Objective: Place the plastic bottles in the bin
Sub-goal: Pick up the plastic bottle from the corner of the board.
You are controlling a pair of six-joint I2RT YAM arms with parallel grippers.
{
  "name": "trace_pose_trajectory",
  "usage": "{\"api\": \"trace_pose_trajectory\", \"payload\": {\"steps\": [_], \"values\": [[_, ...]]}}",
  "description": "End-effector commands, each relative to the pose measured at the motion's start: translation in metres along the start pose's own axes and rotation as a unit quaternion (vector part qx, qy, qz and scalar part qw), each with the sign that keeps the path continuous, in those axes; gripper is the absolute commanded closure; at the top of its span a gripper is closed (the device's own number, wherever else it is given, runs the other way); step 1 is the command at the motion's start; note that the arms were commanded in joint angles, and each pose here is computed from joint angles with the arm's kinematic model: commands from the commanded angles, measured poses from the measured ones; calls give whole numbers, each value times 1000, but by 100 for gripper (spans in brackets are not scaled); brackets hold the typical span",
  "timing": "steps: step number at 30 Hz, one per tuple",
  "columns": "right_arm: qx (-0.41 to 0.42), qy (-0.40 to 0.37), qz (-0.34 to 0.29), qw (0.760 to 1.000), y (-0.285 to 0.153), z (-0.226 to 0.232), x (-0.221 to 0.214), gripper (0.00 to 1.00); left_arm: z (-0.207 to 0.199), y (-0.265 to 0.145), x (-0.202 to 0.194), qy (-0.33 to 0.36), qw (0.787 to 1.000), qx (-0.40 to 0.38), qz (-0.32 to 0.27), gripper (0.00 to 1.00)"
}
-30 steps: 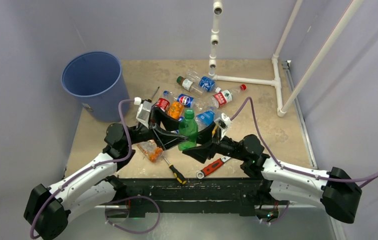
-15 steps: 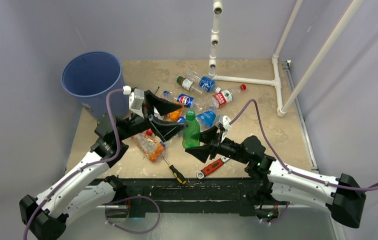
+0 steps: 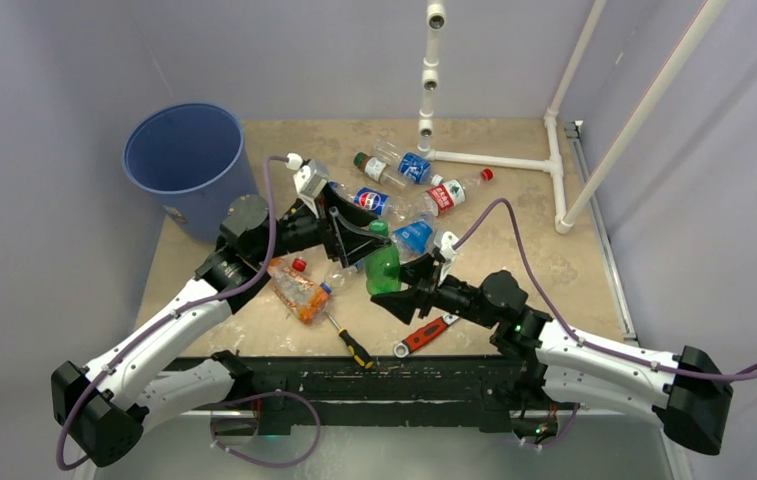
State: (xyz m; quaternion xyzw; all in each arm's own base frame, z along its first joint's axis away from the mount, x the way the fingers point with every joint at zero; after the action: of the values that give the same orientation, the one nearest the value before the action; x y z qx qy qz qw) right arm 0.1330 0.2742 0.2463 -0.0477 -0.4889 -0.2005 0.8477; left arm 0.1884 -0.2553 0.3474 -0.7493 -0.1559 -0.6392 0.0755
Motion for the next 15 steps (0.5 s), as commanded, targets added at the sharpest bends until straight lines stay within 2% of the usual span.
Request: {"api": "trace_pose_trajectory", "payload": {"steps": [1,6,8,9,11,12,13,15], "values": [[12,-17,-31,999,7,12,23,60,-8,1,13,21,1000,-18,-10,40],[12,-17,-28,999,8,12,22,60,-12,2,19,20,999,-31,-23,66],[12,-15,-27,999,8,13,22,57,-13,2,21,21,999,-34,-26,78],[11,-12,-26,1000,8,13,23,49,-14,2,23,23,999,-34,-28,85],[11,-8,-23,1000,8,15,24,20,-13,0,30,34,998,-23,-37,100],[11,-4,-23,1000,7,17,26,11,-11,-2,34,44,998,-8,-39,100],[10,-2,-25,1000,5,18,29,3,-7,-5,41,60,997,16,-42,100],[7,0,-27,1000,0,22,34,1,7,-14,62,97,990,94,-49,100]]}}
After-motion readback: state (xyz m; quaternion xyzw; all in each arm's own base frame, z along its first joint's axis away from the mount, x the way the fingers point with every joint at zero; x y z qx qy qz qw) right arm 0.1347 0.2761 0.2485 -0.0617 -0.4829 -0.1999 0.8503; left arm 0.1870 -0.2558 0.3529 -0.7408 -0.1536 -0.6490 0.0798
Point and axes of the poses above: each gripper's point midway between its finger pads, its own y axis out along the fingers, its own z axis along the line the jaws close on, x = y × z, the point moved 4 cm from there along -y, back along the fingers, and after that the axes turned 14 degrees about y, right-handed, at the moved point
